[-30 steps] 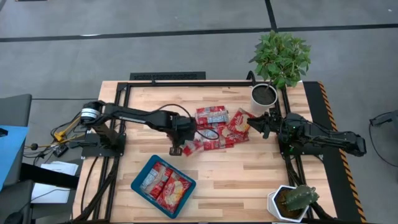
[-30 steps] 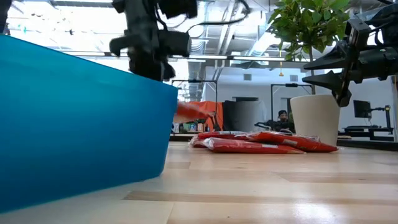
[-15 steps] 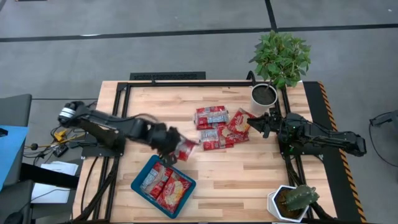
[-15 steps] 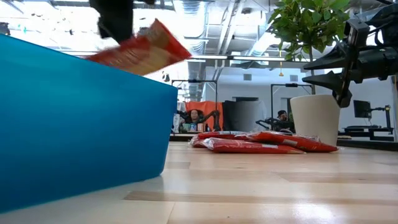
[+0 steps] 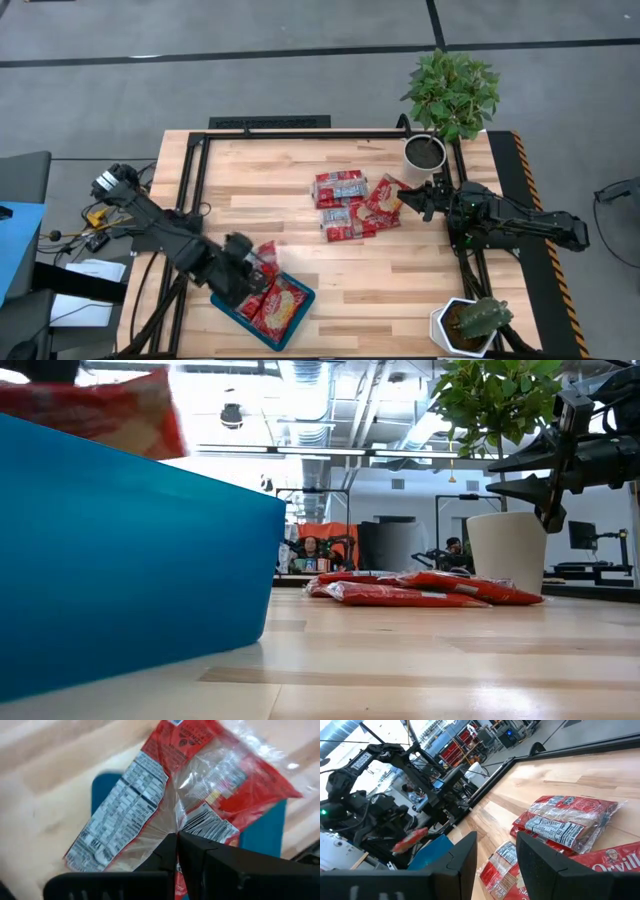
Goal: Sort popcorn bags into baskets
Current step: Put the red popcorn bag into the blue bin
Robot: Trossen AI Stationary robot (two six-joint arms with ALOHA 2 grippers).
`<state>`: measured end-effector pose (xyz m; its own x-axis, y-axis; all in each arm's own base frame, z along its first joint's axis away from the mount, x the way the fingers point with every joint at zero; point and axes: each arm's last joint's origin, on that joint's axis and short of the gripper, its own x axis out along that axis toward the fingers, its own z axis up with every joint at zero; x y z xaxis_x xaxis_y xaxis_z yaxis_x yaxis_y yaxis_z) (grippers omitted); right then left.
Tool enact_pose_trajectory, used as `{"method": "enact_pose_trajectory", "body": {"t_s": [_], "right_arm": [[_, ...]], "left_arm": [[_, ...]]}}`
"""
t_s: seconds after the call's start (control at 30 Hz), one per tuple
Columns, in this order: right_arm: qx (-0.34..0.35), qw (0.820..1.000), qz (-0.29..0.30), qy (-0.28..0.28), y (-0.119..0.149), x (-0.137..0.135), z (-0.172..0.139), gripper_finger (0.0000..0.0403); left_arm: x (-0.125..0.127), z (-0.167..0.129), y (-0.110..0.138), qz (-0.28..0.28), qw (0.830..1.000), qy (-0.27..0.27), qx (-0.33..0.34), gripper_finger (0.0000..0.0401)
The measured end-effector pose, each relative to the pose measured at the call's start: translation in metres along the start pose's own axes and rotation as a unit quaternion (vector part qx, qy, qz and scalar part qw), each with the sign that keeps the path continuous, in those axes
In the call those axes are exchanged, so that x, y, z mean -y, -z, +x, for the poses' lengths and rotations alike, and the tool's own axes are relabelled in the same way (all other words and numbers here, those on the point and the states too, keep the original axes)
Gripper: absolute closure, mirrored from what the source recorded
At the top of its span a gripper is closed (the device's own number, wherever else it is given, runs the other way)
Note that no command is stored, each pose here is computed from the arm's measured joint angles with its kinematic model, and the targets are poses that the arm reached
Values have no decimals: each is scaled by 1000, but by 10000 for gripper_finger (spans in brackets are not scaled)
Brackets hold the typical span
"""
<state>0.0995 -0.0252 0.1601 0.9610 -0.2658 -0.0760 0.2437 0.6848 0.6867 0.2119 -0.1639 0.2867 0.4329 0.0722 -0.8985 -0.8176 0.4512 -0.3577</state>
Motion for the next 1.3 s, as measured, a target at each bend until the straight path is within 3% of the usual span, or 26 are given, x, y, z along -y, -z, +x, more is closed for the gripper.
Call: {"method": "enact_pose_trajectory", "body": {"t_s": [0.17,0.33,0.53,0.93,1.1,1.3], "right_arm": [[0,1000,-1,0,0,0,0,244],[-3,1000,-1,-4,0,-1,0,248],[-4,1000,-1,-4,0,0,0,244],[-5,1000,-15,-6,0,-1,0,231],[-5,1000,-15,-6,0,-1,0,224],[-5,1000,-15,-6,0,-1,0,212]], "left_arm": [[-4,-3,23,-90,996,-1,-3,401],[-2,9,29,-154,988,-17,17,401],[5,37,39,-172,983,-67,0,401],[10,61,38,-183,979,-93,7,400],[11,61,37,-181,979,-93,5,363],[11,61,38,-182,978,-100,-11,276]]}}
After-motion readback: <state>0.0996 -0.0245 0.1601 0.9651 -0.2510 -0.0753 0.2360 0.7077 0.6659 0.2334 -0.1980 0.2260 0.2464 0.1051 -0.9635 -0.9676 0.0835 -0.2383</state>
